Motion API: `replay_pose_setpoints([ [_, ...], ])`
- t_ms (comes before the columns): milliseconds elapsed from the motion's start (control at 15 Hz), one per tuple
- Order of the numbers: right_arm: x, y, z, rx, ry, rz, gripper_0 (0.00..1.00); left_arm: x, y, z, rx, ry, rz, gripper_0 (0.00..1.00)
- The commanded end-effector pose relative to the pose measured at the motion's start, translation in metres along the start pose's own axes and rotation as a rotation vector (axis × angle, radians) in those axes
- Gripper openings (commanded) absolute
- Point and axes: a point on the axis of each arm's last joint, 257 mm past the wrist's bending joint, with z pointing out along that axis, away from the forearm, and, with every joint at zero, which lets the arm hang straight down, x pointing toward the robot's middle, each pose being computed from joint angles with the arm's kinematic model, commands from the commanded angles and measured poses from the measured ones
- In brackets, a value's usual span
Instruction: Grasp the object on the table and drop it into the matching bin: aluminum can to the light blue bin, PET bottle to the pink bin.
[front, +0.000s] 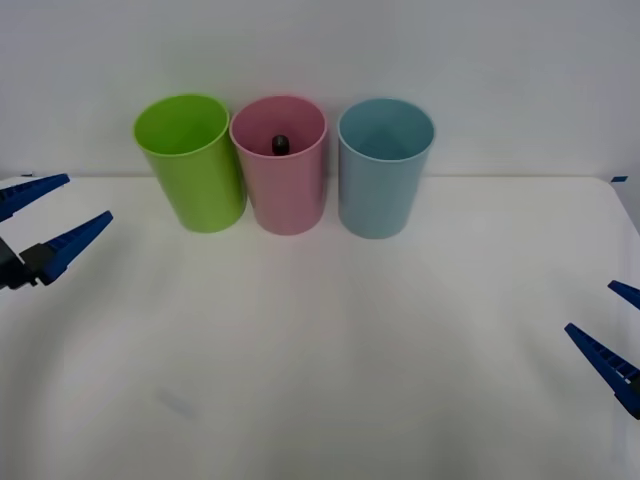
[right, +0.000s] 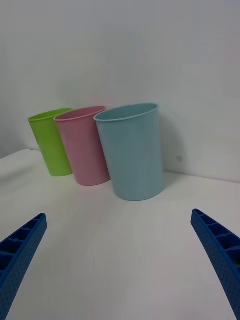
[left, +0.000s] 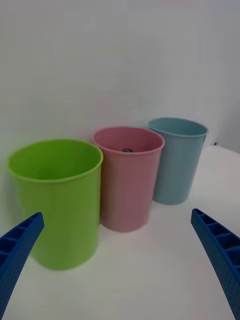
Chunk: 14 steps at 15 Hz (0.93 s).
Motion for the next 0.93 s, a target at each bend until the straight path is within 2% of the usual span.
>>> replay_pose_setpoints([
  [67,0.000,0.000,0.000,0.000,0.000,0.000,1.00,0.022,0.000,-0.045,-0.016,0.077,0.035,1.00],
  [333,0.000,0.000,0.000,0.000,0.000,0.000,1.00,0.039,-0.007,-0.097,-0.034,0.140,0.002,1.00],
  [467,0.000,0.000,0.000,0.000,0.000,0.000,1.00,0.049,-0.012,-0.122,-0.040,0.180,0.001,1.00],
  [733,0.000,0.000,0.000,0.000,0.000,0.000,1.00,0.072,-0.028,-0.153,-0.053,0.230,-0.038,1.00],
  [933,0.000,0.000,0.000,0.000,0.000,0.000,1.00,0.080,-0.039,-0.162,-0.049,0.238,-0.064,1.00],
])
